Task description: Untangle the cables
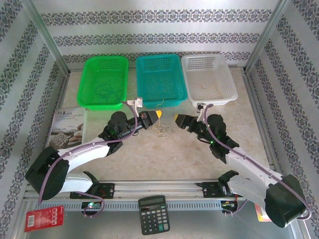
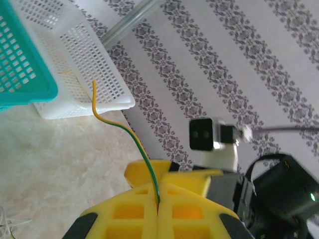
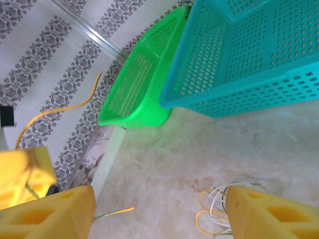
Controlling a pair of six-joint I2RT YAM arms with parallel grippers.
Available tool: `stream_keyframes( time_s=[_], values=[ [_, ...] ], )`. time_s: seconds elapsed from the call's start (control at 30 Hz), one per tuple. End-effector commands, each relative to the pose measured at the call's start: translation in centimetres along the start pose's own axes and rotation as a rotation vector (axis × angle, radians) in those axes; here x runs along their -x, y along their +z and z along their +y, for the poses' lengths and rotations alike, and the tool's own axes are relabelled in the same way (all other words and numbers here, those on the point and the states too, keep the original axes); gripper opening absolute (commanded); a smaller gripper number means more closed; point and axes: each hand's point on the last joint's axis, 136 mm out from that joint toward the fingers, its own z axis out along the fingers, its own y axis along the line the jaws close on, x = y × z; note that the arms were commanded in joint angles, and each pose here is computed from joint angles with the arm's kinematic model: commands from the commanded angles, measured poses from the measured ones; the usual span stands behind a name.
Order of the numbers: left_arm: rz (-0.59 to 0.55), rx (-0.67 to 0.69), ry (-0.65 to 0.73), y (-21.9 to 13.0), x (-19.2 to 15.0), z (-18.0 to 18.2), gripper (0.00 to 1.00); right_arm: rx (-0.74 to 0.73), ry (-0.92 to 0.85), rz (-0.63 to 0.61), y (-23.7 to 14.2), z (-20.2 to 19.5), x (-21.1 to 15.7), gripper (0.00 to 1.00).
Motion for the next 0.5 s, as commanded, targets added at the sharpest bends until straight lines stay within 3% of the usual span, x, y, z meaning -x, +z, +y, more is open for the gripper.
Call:
stream_keyframes(
  time_s=[0.0,0.23,0.47],
  values=[
    [0.023,-0.046,0.124,-0.2,0.4,-1.6,0.00,0.096,0.060,0.008,0.6,3.1,2.0,0.71],
    [0.045,-0.056,0.140,-0.1,0.0,-1.7,0.00,0.200,0.151,0.020,2.8,6.0,3.9,0.70],
    [0.041,-0.063,0.143,-0.1,0.2,-1.9,0.00,0.194,0.178,0.032,4.7,6.1,3.9,0.68]
  ],
)
